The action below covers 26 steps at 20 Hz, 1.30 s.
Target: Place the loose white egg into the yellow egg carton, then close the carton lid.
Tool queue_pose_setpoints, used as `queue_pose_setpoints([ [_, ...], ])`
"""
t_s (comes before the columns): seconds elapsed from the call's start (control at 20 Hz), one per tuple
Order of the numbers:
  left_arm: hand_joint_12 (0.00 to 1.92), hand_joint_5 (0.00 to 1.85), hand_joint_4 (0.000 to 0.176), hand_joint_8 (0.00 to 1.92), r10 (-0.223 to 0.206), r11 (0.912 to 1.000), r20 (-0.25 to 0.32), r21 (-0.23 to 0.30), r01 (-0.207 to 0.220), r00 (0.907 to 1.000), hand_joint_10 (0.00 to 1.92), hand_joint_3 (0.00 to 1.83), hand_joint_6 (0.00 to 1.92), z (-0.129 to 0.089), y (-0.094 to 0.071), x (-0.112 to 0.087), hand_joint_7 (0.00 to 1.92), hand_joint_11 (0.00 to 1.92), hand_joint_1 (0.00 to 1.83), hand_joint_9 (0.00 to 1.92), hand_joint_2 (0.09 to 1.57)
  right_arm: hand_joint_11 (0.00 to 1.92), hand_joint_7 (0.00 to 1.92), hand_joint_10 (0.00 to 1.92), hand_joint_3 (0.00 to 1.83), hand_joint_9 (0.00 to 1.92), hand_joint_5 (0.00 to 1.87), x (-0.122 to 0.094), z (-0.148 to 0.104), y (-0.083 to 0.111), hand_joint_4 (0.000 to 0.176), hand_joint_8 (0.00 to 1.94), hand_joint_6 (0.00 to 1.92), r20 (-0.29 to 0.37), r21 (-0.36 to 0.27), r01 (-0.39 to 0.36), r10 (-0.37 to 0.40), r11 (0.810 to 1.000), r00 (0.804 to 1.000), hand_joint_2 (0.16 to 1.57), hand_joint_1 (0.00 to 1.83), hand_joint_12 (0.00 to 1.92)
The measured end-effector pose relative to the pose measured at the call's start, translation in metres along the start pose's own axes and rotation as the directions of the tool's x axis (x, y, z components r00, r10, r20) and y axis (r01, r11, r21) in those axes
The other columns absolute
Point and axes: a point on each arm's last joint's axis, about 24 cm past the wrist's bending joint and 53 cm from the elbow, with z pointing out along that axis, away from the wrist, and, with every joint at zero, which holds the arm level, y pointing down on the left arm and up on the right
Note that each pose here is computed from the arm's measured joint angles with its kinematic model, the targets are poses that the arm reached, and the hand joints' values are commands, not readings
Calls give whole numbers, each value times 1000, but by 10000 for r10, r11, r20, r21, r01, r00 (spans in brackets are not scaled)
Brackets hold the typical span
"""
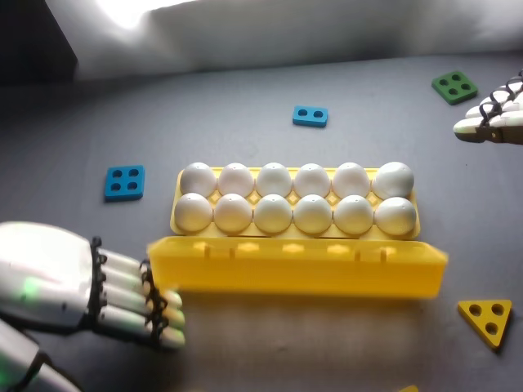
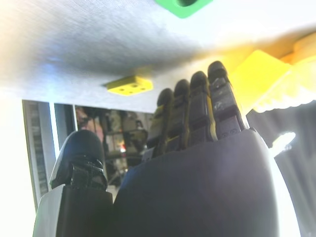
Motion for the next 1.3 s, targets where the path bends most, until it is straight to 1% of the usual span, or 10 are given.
queue_pose_setpoints([
  [0.2, 0, 42, 0, 0, 198, 9988, 743, 429, -230, 9970, 0, 0, 0, -3, -13, -35, 44, 0, 0, 12, 1330, 0, 32, 0, 7, 0, 94, 0, 0, 0, 0, 6, 12, 0, -4, 0, 0, 10000, 10000, 879, 511, 0],
  [0.35, 1, 79, 0, 1, 494, 9984, 1106, 235, -523, 9926, 2, 0, 1, -11, -8, -54, 72, 2, 0, 46, 1333, 0, 51, 0, 4, 0, 106, 0, 0, 0, 0, 10, 12, -7, -1, 2, -2, 10000, 10000, 877, 477, 0],
  [0.55, 0, 93, 0, 9, 590, 9983, 1788, -115, -579, 9821, 9, 2, 10, -14, 5, -78, 88, 0, 0, 59, 1340, 0, 45, 0, 6, 0, 95, 2, 1, 3, 0, 11, 12, -40, -68, -8, 8, 10000, 10000, 894, 457, 0],
  [0.75, 2, 87, 0, 7, 1342, 9895, 1963, -796, -1206, 9713, 7, 1, 7, -8, 19, -88, 85, 5, 0, 54, 1339, 31, 76, 4, 5, 12, 122, 2, 0, 2, 0, 12, 12, -30, -32, 0, 0, 10000, 10000, 897, 488, 14],
  [0.9, 0, 55, 0, 5, 1292, 9875, 2070, -1159, -1068, 9698, 5, 0, 6, -2, 30, -90, 45, 0, 0, 14, 1336, 37, 91, 1, 8, 26, 138, 4, 1, 5, 0, 0, 1, -63, -90, -7, 6, 10000, 10000, 903, 506, 38],
  [0.95, 5, 102, 0, 3, 1221, 9879, 2021, -1189, -994, 9717, 6, 0, 1, 1, 31, -85, 97, 3, 0, 70, 1341, 39, 85, 2, 7, 25, 140, 4, 1, 6, 0, 0, 2, -77, -125, 7, -8, 9999, 10000, 908, 515, 48],
  [1.05, 0, 41, 0, 0, 1194, 9872, 1887, -1270, -963, 9748, 0, 0, 0, 2, 34, -79, 40, 0, 0, 21, 1336, 41, 96, 6, 2, 36, 145, 4, 1, 7, 0, 5, 4, -81, -136, 2, -3, 9999, 10000, 900, 570, 53],
  [1.1, 0, 28, 0, 0, 1163, 9872, 1878, -1296, -927, 9753, 0, 0, 0, 2, 35, -78, 28, 0, 0, 11, 1335, 7, 100, 1, 0, 41, 148, 4, 1, 7, 0, 1, 0, -77, -141, -4, 3, 9999, 10000, 899, 582, 145],
  [1.25, 13, 86, 0, 6, 1196, 9878, 1898, -1218, -975, 9745, 8, 0, 5, 2, 33, -79, 85, 20, 0, 66, 1337, 1, 97, 0, 0, 43, 144, 4, 1, 7, 0, 0, 0, -80, -136, 7, -8, 9999, 10000, 899, 540, 164],
  [1.3, 0, 41, 0, 0, 1230, 9879, 1949, -1171, -1014, 9731, 0, 2, 0, 1, 29, -81, 31, 0, 0, 2, 1342, 0, 135, 5, 0, 78, 180, 4, 1, 7, 0, 5, 6, -79, -140, 3, -4, 9999, 10000, 906, 532, 283],
])
